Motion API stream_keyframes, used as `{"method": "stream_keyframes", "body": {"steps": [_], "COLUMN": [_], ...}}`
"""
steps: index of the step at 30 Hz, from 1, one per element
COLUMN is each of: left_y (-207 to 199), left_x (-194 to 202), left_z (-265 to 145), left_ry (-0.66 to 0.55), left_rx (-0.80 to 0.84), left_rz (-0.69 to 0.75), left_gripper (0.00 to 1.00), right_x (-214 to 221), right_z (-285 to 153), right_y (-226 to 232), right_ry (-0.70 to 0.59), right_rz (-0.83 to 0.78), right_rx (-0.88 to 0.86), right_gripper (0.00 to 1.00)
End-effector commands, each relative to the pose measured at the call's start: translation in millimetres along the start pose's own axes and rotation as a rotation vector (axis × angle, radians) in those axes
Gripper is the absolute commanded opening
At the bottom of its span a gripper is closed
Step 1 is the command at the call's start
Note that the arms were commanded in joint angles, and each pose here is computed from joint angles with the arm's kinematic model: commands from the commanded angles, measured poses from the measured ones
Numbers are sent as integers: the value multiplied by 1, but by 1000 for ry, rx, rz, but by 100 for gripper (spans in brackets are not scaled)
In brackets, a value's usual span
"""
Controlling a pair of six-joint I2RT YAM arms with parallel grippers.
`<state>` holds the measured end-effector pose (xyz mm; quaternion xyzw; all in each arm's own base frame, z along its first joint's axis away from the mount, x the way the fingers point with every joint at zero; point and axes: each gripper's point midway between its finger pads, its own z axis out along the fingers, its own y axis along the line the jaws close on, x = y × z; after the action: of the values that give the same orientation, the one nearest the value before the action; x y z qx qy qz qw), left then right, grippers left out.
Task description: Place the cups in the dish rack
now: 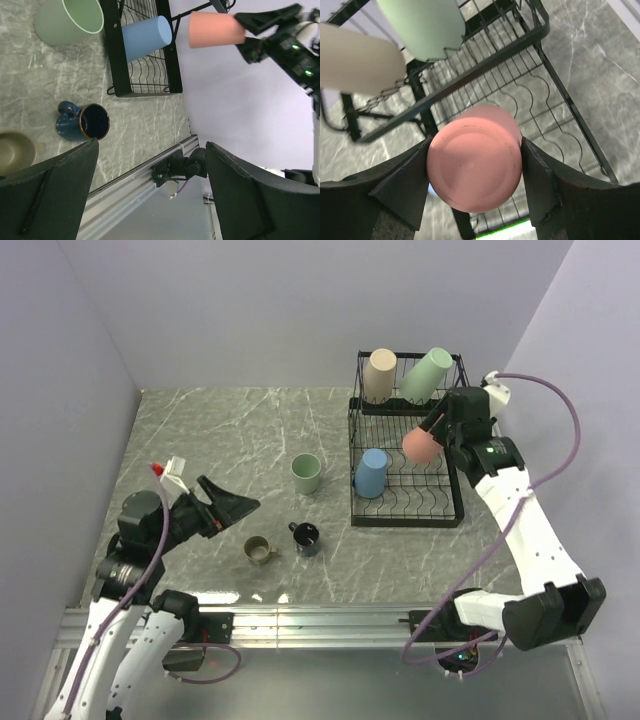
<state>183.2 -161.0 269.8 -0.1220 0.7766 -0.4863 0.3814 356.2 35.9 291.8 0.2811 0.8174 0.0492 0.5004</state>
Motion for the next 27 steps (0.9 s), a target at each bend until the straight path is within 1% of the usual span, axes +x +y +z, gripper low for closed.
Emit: {"method": "stream_keyframes", "body": {"steps": [1,4,5,7,8,10,11,13,15,19,26,27], "left_y": [0,2,1,1,1,-2,0,0,-2,-6,-3,-3], "left_x": [1,6,7,8,11,10,13,13,14,12,18,19], "left_z": [-21,-33,-37,-44,-48,-55,-58,-62,-67,-73,-78,-79], "left_ry": [-36,-50,-55,-69,-65,-78,-72,-78,-82,-99,-97,-98], "left_rx": [-50,-73,-77,-83,-94,-100,-116,-126,-133,-129,-134,-133], "left_rz": [9,-13,-16,-25,-32,-35,-44,-46,-45,-47,-56,-57], "left_gripper": [92,92,92,92,92,91,92,91,91,91,91,91], "right_x": [-11,5,16,17,31,31,43,50,63,72,68,77], "right_z": [25,45,51,56,61,66,70,77,87,98,110,116], "right_y": [2,-6,-13,-17,-26,-23,-27,-25,-26,-21,-12,-16], "right_ry": [-100,-95,-89,-126,-119,-156,-144,-140,-114,-94,-90,-57], "right_rz": [66,115,120,166,196,267,279,328,330,340,323,302], "right_rx": [26,72,96,98,118,82,85,73,88,101,121,155], "right_gripper": [0,0,0,0,0,0,0,0,0,0,0,8]}}
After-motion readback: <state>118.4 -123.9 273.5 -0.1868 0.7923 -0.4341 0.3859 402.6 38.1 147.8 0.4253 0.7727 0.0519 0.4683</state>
